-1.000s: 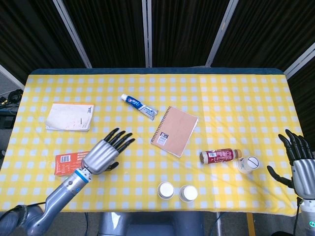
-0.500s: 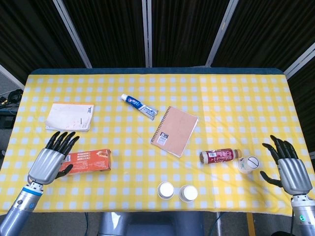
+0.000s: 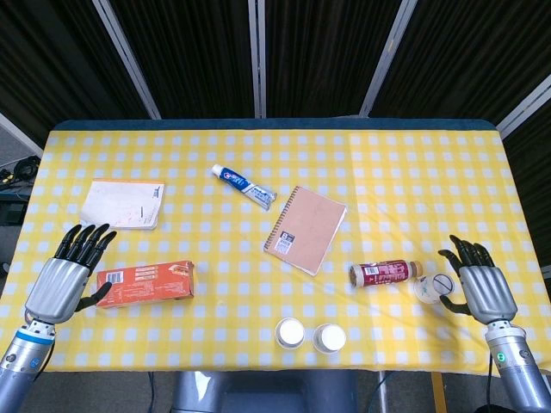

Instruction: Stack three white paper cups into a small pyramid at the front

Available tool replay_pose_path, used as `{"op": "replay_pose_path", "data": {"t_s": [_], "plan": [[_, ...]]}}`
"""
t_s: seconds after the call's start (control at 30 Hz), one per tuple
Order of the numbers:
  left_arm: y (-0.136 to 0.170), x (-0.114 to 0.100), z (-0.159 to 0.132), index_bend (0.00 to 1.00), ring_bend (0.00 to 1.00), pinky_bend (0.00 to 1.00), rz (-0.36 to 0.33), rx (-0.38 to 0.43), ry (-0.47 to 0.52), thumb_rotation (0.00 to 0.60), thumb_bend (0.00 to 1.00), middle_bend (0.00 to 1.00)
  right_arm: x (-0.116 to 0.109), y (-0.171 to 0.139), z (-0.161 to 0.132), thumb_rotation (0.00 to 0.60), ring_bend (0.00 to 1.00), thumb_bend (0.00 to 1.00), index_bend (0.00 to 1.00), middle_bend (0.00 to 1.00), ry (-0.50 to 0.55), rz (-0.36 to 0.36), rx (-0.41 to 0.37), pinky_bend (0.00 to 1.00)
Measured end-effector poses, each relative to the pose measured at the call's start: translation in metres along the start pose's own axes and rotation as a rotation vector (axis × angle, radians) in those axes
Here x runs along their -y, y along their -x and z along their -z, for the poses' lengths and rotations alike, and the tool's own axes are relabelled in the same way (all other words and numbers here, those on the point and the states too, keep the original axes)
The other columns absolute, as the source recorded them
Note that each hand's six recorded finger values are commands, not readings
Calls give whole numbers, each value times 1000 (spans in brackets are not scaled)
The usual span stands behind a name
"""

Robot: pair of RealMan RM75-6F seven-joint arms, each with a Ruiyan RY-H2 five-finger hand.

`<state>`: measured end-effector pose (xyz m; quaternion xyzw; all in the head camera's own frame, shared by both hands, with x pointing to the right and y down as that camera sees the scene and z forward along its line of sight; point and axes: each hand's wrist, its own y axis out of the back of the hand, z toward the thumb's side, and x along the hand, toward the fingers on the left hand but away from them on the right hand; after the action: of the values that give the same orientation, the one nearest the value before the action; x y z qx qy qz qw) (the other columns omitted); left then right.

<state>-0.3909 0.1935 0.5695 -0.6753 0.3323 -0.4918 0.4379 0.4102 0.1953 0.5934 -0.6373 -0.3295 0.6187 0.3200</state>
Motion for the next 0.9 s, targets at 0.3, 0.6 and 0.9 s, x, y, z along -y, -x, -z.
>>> {"op": "replay_pose_path", "data": {"t_s": [0.3, 0.6, 0.9], "plan": [[1, -4, 2, 0, 0, 0, -2, -7, 3, 600, 290, 0, 15, 6, 9, 600, 0, 138, 208, 0, -20, -68, 35, 0], [2, -3, 3, 0, 0, 0, 5, -8, 6, 600, 289, 0, 20, 6, 9, 600, 0, 129, 155, 0, -43, -104, 42, 0], [1, -4, 4, 0, 0, 0, 8, -9, 13, 600, 289, 0, 23, 9, 13, 600, 0, 135, 273, 0, -38, -111, 63, 0]]}}
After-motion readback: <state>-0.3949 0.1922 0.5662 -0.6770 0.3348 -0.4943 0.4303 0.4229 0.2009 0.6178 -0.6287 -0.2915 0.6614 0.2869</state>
